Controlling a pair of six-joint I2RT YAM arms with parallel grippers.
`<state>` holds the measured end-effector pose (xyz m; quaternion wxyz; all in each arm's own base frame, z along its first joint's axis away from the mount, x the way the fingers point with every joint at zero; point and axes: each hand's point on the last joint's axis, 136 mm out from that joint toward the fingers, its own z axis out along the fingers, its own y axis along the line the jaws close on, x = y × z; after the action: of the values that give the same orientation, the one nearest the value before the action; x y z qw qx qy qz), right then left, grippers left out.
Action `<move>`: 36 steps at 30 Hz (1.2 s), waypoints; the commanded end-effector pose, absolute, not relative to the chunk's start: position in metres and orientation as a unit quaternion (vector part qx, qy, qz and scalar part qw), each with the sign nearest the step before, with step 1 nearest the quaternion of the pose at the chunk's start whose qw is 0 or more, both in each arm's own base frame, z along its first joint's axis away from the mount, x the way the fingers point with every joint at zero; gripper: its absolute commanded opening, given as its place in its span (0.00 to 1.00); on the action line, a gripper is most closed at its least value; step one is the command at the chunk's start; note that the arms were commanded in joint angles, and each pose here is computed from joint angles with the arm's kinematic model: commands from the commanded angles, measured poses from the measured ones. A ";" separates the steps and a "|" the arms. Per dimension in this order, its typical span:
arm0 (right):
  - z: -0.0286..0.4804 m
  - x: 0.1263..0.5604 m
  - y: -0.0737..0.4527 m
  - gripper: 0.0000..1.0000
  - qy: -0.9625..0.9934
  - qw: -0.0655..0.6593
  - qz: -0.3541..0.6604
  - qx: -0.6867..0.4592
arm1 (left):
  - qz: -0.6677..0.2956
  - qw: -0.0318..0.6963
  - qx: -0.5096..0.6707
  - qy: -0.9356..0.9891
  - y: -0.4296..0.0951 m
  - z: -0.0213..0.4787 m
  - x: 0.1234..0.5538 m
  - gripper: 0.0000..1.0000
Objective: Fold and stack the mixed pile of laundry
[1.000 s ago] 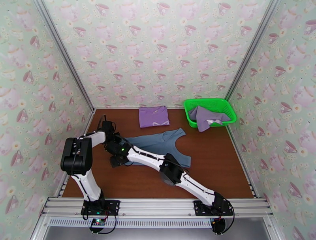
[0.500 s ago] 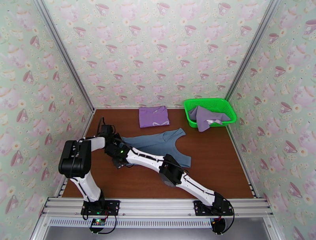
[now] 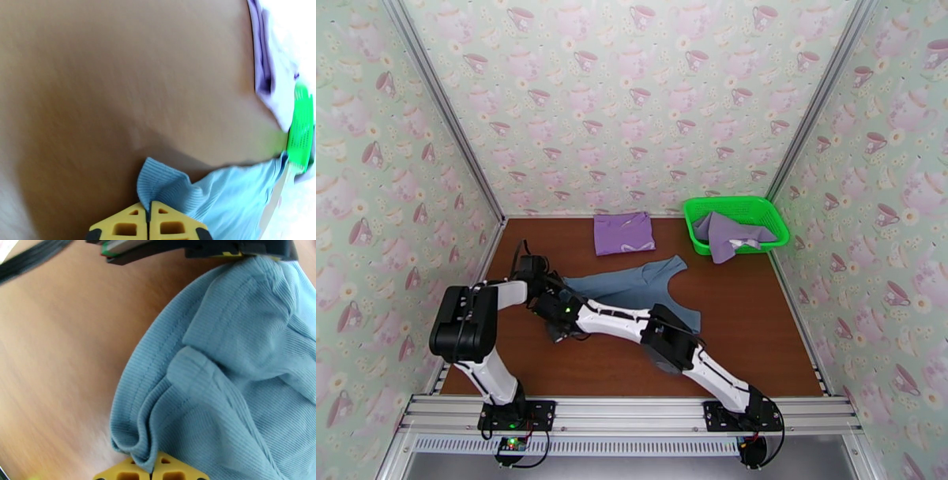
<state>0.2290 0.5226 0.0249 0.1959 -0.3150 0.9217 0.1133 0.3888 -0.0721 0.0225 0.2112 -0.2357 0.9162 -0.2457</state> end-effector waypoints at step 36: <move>0.039 0.271 0.265 0.28 0.944 0.325 0.041 -0.024 | -0.171 0.159 -0.019 0.972 -0.301 0.063 0.445 0.19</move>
<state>0.2631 0.2728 0.0395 0.3076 -0.0471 0.9488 0.0547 0.4288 -0.3030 0.0492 0.1324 -0.0160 0.9742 -0.1822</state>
